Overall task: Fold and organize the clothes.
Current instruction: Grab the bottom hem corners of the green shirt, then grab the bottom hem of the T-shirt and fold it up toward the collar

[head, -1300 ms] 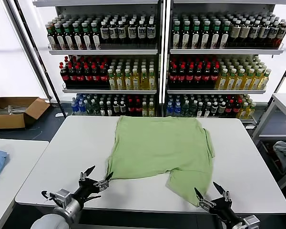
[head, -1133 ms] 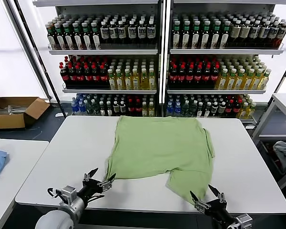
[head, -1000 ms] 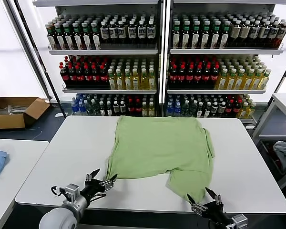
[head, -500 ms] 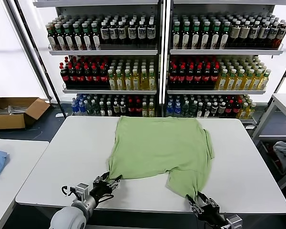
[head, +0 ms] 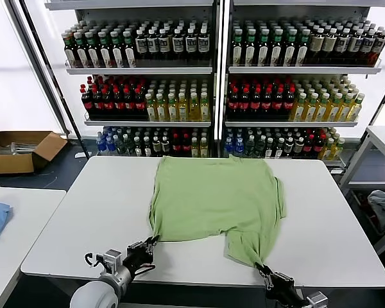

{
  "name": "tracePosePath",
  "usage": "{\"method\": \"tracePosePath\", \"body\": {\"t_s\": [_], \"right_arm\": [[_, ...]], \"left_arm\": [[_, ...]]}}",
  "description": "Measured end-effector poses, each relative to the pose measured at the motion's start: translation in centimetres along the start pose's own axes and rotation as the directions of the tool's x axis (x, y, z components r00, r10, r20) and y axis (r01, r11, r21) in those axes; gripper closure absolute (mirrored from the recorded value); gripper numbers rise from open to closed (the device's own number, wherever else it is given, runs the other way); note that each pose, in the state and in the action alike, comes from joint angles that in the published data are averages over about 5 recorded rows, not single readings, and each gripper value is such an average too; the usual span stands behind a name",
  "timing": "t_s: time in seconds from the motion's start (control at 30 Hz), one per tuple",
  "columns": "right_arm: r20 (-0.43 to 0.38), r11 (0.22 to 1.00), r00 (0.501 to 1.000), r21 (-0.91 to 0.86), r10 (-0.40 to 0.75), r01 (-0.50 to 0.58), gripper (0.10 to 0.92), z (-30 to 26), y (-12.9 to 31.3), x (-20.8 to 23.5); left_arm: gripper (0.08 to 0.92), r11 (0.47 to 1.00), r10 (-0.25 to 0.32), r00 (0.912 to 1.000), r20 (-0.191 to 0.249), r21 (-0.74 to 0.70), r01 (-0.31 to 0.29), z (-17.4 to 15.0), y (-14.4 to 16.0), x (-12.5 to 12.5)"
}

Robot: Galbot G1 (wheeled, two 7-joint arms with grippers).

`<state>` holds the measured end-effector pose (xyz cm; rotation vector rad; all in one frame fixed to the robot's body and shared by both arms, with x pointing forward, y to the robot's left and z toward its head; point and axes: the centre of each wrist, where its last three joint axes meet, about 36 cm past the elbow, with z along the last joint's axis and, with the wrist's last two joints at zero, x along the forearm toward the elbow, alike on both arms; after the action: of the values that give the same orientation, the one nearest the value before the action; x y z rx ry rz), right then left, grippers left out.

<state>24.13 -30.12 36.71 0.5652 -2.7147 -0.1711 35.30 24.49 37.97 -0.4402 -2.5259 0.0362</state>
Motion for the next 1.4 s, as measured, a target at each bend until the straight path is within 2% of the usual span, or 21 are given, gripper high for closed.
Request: {"method": "tracePosePath", "body": {"t_s": [0.2,0.47,0.7,0.9,1.13,1.4], "right_arm": [[0.072,0.998,0.996,-0.036,-0.050,0.053,0.914,1.0,0.0,1.8],[0.122,0.994,0.989,-0.065,-0.085,0.093,0.914,1.3,-0.1,5.1],[0.166,0.988,0.982,-0.110,-0.086,0.105,0.914,0.6,0.0,6.9],[0.226,0.979,0.971,-0.169,-0.078,0.118,0.914,-0.4,-0.6,6.0],[0.303,0.973,0.951,-0.193,-0.063,0.126,0.914,-1.5,-3.1,1.7],[0.369,0.976,0.929,-0.183,-0.039,0.114,0.914,-3.4,-6.9,-4.4]], "left_arm": [[0.907,1.000,-0.012,0.9996,0.025,0.012,0.012,-0.4,-0.5,1.7],[0.906,1.000,-0.029,0.9971,0.070,0.011,0.028,-0.9,-1.8,5.5],[0.906,0.999,-0.043,0.9960,0.078,0.021,0.042,-1.0,-3.1,9.5],[0.910,1.000,-0.029,0.9958,0.087,0.011,0.028,-1.8,-3.7,11.7],[0.906,1.000,0.018,0.9919,0.126,-0.011,-0.017,-3.3,-2.9,11.1],[0.908,0.998,0.062,0.9857,0.157,-0.006,-0.062,-5.4,-0.3,6.7]]}}
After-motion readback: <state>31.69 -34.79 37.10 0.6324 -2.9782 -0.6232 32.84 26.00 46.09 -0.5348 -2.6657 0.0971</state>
